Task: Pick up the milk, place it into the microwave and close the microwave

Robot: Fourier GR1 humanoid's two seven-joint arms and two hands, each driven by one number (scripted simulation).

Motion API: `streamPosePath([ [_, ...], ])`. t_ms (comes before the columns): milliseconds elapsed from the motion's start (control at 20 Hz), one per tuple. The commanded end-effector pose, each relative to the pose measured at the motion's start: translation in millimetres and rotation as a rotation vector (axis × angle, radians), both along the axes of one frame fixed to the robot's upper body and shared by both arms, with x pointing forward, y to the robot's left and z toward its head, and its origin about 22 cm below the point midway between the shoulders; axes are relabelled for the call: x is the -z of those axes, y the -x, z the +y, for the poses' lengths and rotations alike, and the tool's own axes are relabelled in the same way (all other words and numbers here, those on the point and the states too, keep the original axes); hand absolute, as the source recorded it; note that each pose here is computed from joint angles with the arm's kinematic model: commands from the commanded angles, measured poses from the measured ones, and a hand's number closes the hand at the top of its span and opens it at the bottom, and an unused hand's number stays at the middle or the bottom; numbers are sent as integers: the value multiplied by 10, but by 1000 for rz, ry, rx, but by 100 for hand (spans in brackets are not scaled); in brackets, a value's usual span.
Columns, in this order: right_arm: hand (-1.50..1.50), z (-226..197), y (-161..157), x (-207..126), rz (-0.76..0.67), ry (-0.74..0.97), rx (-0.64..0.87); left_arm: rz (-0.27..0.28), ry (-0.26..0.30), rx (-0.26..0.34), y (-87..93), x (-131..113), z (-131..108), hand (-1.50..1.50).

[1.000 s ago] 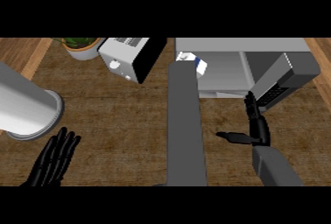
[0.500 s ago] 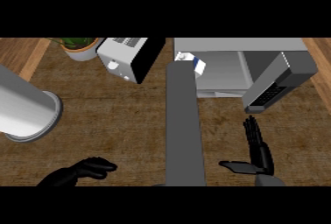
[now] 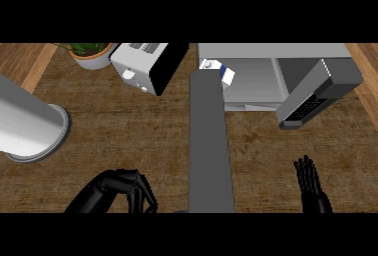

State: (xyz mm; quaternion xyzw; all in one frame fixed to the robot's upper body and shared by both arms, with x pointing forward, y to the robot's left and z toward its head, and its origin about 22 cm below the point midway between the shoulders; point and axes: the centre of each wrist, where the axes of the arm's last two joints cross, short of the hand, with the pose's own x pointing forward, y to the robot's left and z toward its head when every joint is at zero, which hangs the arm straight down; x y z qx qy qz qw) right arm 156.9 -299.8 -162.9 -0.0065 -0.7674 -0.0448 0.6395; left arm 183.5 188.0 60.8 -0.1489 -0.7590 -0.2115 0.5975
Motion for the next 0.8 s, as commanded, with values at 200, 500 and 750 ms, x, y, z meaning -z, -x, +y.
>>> streamPosePath([
  [200,-150,-186,289,-84,-45,-17,-5,54,-133,219,-442,150,-444,150],
  [500,-150,-204,546,-246,-66,-31,3,85,-209,332,-510,267,-911,150],
  [750,-150,-399,695,-428,-111,-1,-25,-15,-271,369,-418,537,-1298,150],
])
